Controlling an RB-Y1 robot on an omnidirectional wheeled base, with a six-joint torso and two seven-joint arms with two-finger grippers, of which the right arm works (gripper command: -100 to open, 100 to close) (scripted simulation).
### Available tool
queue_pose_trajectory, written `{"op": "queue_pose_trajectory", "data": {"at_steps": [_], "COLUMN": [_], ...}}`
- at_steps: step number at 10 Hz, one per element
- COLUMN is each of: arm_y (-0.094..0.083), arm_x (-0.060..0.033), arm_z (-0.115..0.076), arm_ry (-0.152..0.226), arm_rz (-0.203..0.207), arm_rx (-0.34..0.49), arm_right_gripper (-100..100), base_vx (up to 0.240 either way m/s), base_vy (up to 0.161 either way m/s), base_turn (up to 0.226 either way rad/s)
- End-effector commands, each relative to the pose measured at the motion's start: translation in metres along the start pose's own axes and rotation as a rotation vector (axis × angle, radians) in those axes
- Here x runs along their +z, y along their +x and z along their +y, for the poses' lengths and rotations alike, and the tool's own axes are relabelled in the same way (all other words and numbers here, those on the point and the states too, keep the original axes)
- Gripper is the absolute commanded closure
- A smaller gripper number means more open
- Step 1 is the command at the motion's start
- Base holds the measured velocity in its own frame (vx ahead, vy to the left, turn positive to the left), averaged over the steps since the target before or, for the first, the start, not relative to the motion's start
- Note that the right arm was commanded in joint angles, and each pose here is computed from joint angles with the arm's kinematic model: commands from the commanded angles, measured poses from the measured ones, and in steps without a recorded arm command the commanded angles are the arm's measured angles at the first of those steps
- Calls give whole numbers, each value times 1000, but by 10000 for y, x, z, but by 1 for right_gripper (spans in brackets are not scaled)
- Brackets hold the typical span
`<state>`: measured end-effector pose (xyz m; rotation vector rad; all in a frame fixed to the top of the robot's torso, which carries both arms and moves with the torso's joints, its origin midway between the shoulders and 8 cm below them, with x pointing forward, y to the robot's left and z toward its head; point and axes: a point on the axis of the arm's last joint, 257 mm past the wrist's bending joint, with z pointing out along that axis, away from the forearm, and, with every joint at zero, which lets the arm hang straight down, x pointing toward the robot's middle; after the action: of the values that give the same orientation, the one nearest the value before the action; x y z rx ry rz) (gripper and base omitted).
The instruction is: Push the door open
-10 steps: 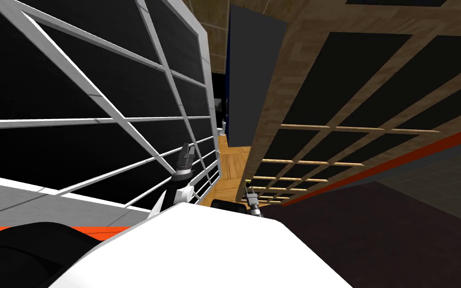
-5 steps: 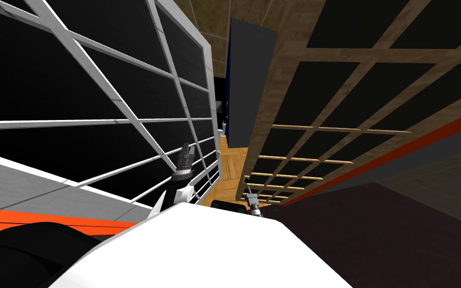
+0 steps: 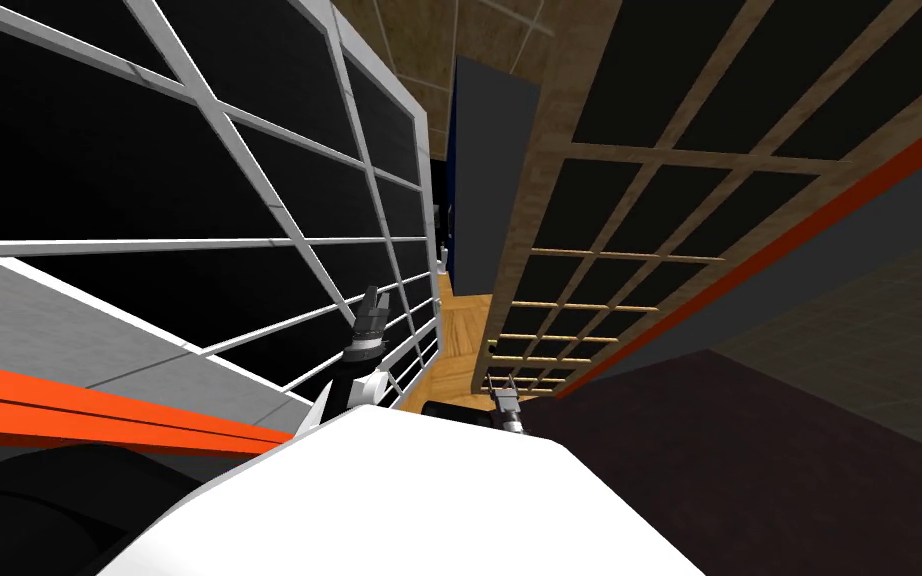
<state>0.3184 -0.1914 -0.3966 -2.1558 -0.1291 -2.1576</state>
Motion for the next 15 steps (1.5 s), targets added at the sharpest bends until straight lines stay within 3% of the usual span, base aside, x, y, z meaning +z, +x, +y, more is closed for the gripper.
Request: {"op": "queue_pose_trajectory", "data": {"at_steps": [1,6,7,8,13,15], "arm_y": [-16,-18,-23,-23,-23,1], "arm_x": [124,414,365,365,365,435], "arm_z": [-110,-456,-419,-419,-419,-292], "arm_ry": [-1,-2,-3,-3,-3,-38], "arm_rz": [0,-1,0,0,0,8], "arm_rx": [-3,-3,-2,-2,-2,-8], "arm_right_gripper": [-100,-100,-100,100,100,100], "base_vx": [152,158,52,0,-9,1], "base_vy": [-47,-58,-22,0,4,-19], "base_turn": [0,5,5,0,0,141]}}
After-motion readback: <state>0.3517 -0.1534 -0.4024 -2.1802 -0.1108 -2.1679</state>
